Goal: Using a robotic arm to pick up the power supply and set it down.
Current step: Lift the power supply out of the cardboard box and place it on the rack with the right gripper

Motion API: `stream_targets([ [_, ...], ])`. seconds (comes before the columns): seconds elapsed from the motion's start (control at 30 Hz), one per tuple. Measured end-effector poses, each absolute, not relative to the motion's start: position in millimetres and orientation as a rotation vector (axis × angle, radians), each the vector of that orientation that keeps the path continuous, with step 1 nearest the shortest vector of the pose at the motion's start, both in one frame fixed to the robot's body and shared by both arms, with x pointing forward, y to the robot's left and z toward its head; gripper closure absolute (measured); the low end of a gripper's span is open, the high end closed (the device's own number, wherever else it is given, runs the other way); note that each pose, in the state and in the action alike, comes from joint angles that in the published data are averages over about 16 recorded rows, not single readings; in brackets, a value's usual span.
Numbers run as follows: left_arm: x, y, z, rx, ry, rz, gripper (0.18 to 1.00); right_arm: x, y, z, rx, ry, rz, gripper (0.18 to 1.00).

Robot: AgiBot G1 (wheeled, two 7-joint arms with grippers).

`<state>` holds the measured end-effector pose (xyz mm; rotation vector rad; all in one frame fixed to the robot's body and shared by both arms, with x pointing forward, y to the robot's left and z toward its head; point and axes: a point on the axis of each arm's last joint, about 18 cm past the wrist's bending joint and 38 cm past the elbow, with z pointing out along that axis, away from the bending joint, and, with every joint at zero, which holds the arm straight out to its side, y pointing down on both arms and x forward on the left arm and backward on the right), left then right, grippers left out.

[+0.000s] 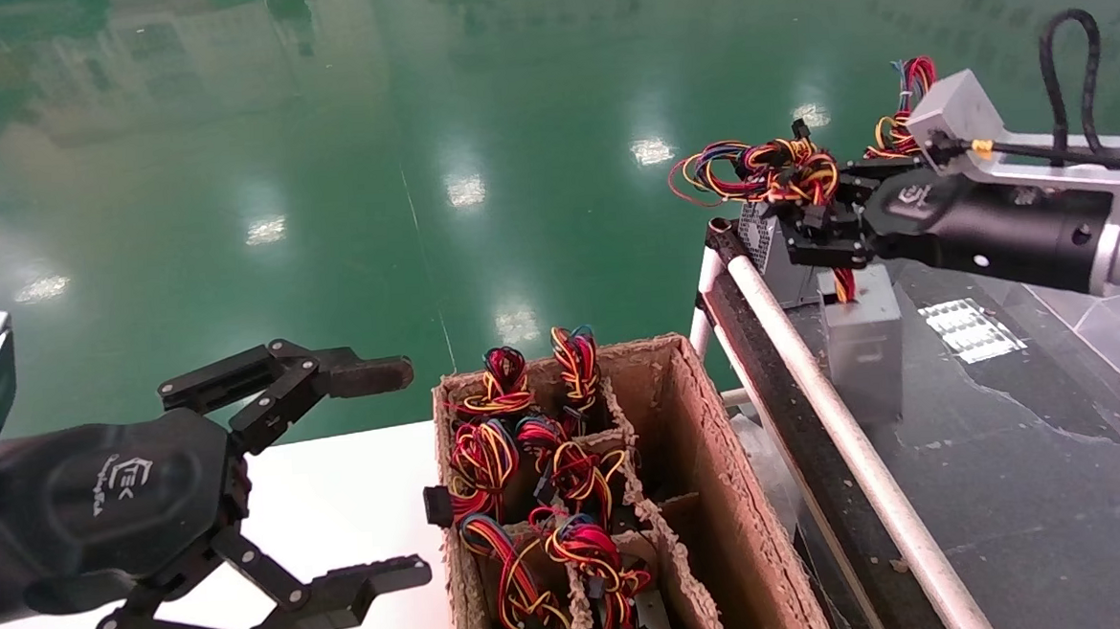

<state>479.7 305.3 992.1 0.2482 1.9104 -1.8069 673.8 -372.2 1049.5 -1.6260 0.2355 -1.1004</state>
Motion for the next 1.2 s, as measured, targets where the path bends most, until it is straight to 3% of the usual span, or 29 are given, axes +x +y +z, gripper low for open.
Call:
stream_targets([
  [0.8, 479.7, 305.3, 992.1, 0.248, 1.910, -1.807, 0.183, 715.6, -369.7, 1073.8, -1.537, 0.397, -1.301, 0.988],
  [1.2, 479.7, 305.3, 992.1, 0.248, 1.910, -1.807, 0.183, 718.9, -356.3, 1079.6, -1.523, 0.376, -1.297, 0.988],
])
